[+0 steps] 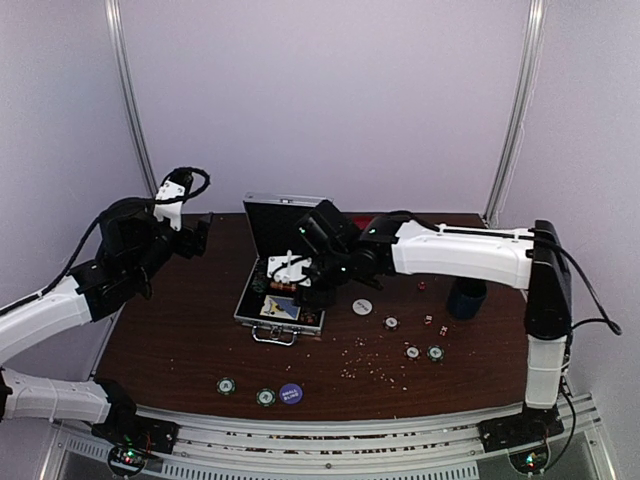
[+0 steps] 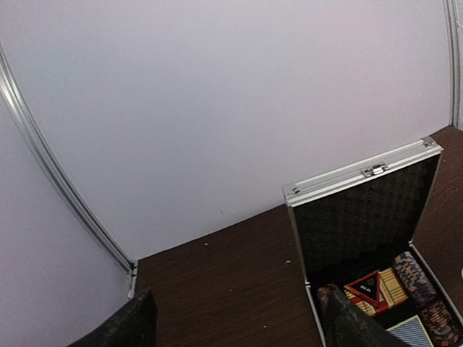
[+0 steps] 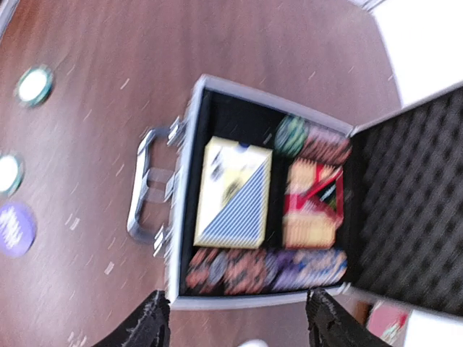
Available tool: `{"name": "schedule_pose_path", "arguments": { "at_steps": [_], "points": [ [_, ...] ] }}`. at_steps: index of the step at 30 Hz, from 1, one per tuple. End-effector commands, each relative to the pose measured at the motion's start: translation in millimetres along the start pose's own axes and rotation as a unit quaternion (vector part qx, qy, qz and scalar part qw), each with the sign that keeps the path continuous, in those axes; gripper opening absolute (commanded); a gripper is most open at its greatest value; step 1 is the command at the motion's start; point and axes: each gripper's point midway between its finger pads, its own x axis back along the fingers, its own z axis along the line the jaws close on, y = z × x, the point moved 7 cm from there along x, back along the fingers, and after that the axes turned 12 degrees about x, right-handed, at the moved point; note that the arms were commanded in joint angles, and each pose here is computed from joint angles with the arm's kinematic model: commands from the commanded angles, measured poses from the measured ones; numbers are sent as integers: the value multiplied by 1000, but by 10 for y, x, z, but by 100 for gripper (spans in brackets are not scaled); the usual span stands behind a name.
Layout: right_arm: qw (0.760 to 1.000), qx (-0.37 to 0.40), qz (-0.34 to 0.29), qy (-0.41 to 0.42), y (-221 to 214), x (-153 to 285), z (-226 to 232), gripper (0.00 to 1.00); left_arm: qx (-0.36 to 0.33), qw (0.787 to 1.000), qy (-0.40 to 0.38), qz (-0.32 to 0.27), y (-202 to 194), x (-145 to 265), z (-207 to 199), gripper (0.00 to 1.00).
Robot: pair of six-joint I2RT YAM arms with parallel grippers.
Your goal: Pack up texas hold em set
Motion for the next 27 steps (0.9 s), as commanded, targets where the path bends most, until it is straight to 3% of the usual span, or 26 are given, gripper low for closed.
{"name": "schedule_pose_path", "arguments": {
  "at_steps": [1, 7, 13, 18, 27],
  "points": [
    [996, -36, 35, 78, -436, 152, 390, 63, 9, 997, -79, 20, 94, -96, -191, 78],
    [983, -115, 81, 119, -1059, 157, 485, 57, 10, 995, -95, 36, 49, -132, -245, 77],
    [967, -190, 132, 108, -1459, -81, 128, 56, 3, 995, -86, 41, 7, -155, -235, 78],
    [958, -210, 155, 115, -1558, -337, -70, 66, 2, 994, -97, 43, 14, -154, -259, 80],
    [940, -250, 193, 129, -1723, -690, -156, 72, 5, 993, -108, 39, 44, -130, -272, 81]
  ]
}}
